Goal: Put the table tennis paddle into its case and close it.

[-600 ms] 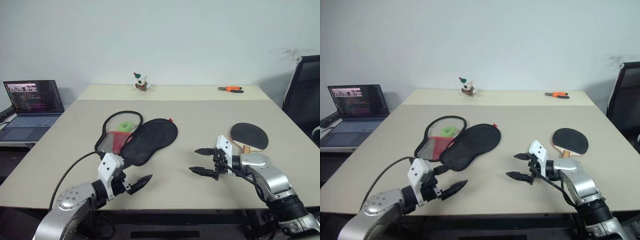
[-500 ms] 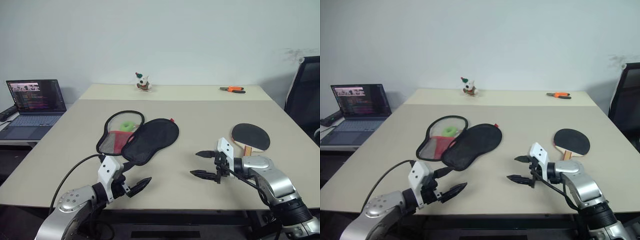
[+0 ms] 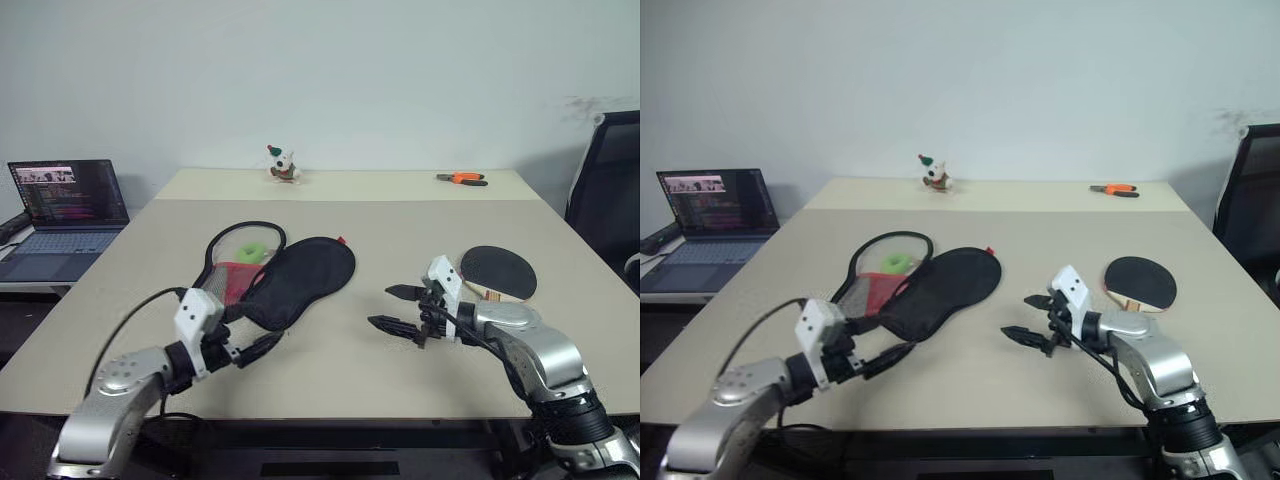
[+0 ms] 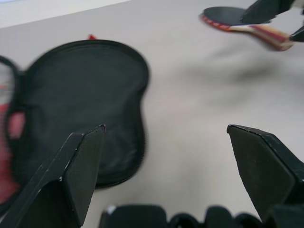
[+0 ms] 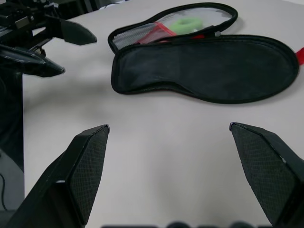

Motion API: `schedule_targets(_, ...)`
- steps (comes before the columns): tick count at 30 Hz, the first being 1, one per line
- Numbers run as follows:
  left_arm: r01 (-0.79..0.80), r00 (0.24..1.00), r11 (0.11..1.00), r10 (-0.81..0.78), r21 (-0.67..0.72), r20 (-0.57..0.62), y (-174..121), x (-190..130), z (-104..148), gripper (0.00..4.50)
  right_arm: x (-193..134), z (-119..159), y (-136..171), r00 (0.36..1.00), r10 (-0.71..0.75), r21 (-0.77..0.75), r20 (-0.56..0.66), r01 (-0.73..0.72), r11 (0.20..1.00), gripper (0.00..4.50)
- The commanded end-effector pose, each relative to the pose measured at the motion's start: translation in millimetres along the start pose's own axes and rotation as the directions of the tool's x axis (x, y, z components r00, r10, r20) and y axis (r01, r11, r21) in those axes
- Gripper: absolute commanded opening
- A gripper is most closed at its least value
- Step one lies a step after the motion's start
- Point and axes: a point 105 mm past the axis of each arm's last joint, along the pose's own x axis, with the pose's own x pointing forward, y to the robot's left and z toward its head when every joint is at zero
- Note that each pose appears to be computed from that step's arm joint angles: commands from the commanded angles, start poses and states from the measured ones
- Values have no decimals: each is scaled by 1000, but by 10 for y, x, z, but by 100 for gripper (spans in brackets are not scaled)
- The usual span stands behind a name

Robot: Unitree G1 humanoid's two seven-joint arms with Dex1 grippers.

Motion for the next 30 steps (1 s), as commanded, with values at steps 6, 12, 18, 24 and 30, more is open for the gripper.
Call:
schedule_targets(6, 63, 998, 998, -63, 1, -27, 120, -35, -23, 450, 204, 246, 169, 995, 37, 81, 92, -44, 996, 447)
schedule_targets(12, 88, 995, 996, -87, 27, -56, 262, 56, 3, 450, 235, 181, 228, 996, 35, 95, 81, -42, 995, 447)
schedule_targets(18, 188, 977, 980, -180, 60, -115, 137, 283, -140, 450, 324, 200, 272, 995, 20, 93, 98, -29, 995, 447)
schedule_targets(24, 301, 941, 950, -283, 78, -183, 82, 447, -258, 450, 171, 290, 265, 993, 58, 60, 99, -64, 996, 447)
schedule_targets(30, 316, 930, 948, -299, 49, -213, 206, 471, -337, 450, 0, 312, 145, 996, -7, 40, 92, 3, 999, 447)
